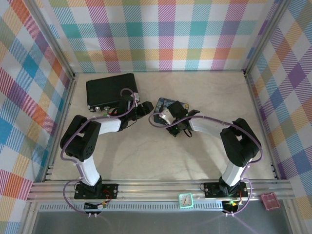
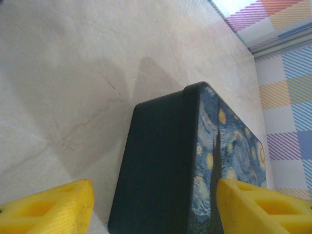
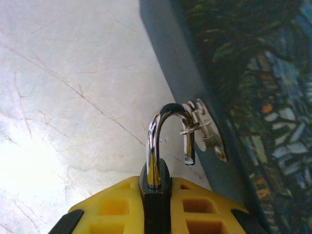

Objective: Unlock a padlock with a key

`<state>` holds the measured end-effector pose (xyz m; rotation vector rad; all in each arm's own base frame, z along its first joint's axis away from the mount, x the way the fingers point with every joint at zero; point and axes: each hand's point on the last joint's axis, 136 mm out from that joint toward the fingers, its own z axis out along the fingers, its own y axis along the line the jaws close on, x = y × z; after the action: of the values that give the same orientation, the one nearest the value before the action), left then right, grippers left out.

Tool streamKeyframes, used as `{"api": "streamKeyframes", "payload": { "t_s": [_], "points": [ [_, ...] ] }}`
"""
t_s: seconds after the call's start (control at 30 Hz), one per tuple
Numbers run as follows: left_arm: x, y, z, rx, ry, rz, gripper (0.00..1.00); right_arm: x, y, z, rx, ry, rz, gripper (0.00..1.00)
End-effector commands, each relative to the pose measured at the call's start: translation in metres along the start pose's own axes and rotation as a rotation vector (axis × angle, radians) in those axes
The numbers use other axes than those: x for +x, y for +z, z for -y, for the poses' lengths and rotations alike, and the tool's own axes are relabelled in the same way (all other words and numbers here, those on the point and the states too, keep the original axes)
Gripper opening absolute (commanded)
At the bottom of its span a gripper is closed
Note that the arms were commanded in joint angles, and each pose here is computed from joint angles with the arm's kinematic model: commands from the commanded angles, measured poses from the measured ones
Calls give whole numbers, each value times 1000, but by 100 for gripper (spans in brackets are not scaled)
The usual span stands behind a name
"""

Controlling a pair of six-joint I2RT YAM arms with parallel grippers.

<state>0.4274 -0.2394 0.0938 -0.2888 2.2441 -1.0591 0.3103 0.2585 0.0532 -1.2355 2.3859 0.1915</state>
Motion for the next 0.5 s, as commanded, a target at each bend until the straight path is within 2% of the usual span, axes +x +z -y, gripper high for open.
{"api": "streamKeyframes", "payload": {
  "t_s": [0.0,0.13,0.47],
  "points": [
    [-13,6,27,123,7,15,66,-21,5,-5,-57,-167,61,0],
    [-4,16,24,130,0,-15,65,-29,10,-1,-47,-228,79,0],
    [25,27,35,208,-29,-76,51,-62,3,15,-6,-233,183,0]
  ]
}}
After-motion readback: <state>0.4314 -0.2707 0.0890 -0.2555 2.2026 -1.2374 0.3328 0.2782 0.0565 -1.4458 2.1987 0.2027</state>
